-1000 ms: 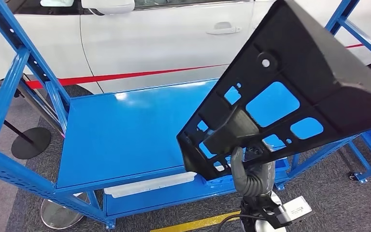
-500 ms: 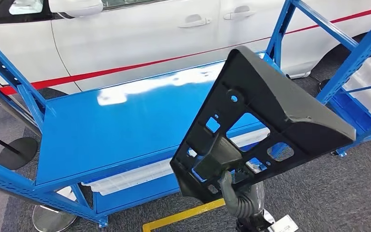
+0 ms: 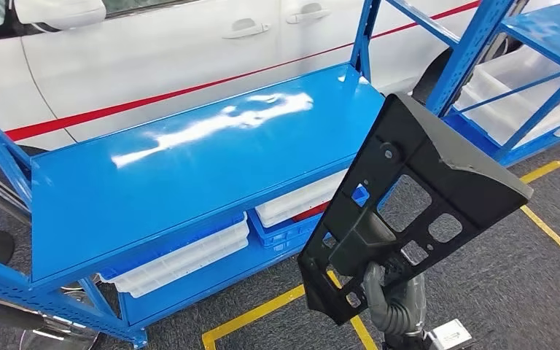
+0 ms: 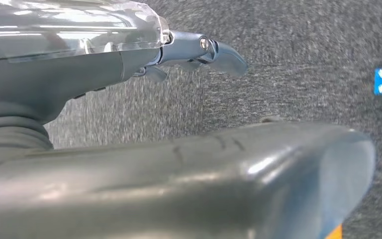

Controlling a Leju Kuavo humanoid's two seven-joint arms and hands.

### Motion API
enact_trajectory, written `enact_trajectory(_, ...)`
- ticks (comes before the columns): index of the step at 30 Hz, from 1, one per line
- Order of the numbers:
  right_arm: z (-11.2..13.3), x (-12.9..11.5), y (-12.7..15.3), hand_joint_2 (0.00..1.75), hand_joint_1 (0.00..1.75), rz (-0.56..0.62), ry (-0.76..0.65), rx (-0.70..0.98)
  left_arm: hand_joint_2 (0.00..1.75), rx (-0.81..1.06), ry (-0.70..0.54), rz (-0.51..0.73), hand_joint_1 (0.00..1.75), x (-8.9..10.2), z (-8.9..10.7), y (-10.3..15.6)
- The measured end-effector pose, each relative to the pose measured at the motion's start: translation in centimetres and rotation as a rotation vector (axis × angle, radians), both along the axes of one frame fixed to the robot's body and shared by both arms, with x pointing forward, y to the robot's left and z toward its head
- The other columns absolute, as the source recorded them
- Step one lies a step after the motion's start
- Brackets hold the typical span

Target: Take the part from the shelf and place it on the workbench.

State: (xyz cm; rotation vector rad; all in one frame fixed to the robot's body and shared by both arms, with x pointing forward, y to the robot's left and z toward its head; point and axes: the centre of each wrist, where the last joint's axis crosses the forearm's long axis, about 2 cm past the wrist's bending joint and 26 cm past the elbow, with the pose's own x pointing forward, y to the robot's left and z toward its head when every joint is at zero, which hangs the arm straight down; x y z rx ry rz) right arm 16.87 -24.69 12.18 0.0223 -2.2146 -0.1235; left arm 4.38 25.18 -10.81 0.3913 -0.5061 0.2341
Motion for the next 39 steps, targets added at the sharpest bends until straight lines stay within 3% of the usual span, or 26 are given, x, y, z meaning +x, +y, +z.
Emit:
enact_trajectory(10, -1.0, -1.9, -1.9, 1.75, 1.75, -0.111, 0.070, 0.014, 0.00, 0.027, -0.034, 0.007, 0.00, 0.5, 0.0, 0.6)
enact_trajectory(18, -2.2, -3.6, -3.8, 1.75, 1.75, -0.168, 0.156, 0.065, 0.00, 0.057, -0.025, 0.101, 0.00, 0.0, 0.0, 1.2)
enact_trajectory(39, -4.0, -4.3, -5.7, 1.75, 1.75, -0.121, 0.237, 0.036, 0.00, 0.129, 0.082, 0.330, 0.00, -0.2, 0.0, 2.6)
